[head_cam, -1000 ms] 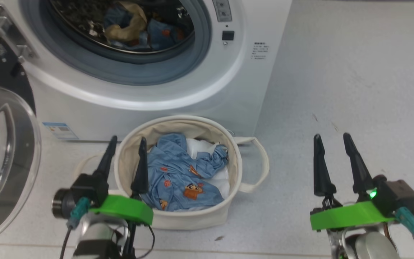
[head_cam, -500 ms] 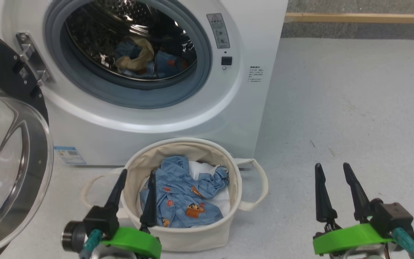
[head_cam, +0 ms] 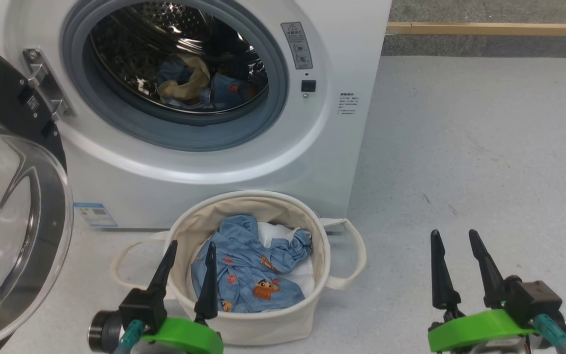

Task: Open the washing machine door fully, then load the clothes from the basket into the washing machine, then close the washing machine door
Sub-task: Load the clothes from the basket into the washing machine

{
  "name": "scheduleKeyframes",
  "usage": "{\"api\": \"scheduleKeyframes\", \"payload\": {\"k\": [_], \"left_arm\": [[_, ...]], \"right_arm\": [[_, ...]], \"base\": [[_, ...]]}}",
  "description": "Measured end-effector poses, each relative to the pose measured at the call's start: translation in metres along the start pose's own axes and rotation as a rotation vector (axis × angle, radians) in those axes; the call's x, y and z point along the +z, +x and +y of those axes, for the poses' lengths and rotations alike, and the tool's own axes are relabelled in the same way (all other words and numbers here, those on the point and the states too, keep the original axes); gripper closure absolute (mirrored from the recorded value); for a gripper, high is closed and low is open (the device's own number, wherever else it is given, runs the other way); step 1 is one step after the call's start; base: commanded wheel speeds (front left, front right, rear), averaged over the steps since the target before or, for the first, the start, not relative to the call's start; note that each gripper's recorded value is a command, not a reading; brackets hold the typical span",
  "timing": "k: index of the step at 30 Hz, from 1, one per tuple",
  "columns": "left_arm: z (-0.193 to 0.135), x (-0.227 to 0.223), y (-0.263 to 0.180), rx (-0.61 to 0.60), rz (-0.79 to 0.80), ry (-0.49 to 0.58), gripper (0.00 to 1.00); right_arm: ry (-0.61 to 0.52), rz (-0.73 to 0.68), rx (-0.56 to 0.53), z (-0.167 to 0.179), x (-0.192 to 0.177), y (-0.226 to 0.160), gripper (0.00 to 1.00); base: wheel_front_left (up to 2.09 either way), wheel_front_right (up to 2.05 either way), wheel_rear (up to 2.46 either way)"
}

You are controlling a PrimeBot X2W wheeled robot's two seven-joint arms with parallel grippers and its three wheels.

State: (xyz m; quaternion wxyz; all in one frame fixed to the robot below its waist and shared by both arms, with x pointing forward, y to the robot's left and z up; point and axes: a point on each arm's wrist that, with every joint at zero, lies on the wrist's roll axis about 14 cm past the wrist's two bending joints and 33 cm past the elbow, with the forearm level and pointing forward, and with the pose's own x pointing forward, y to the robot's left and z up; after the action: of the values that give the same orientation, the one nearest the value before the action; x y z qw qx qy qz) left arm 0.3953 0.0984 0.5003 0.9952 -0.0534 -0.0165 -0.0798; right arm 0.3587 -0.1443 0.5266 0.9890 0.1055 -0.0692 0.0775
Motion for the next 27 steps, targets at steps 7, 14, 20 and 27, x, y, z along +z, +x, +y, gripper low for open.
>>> {"api": "scheduleKeyframes", "payload": {"k": [7, 14, 20, 27], "left_arm": [[0.003, -0.008, -0.001, 0.010, 0.025, 0.002, 0.00], [0.003, -0.012, -0.002, 0.012, 0.037, -0.004, 0.00], [0.003, -0.013, -0.003, 0.012, 0.041, -0.003, 0.00], [0.003, -0.014, -0.003, 0.014, 0.043, -0.003, 0.00]], "right_arm": [[0.003, 0.019, 0.002, 0.001, -0.006, 0.001, 0.00], [0.004, 0.025, 0.002, 0.000, -0.008, 0.001, 0.00], [0.004, 0.025, 0.003, 0.001, -0.008, 0.001, 0.00], [0.004, 0.029, 0.002, 0.000, -0.009, 0.001, 0.00]], "base": [[0.00, 0.00, 0.00], [0.00, 0.00, 0.00], [0.00, 0.00, 0.00], [0.00, 0.00, 0.00]]}}
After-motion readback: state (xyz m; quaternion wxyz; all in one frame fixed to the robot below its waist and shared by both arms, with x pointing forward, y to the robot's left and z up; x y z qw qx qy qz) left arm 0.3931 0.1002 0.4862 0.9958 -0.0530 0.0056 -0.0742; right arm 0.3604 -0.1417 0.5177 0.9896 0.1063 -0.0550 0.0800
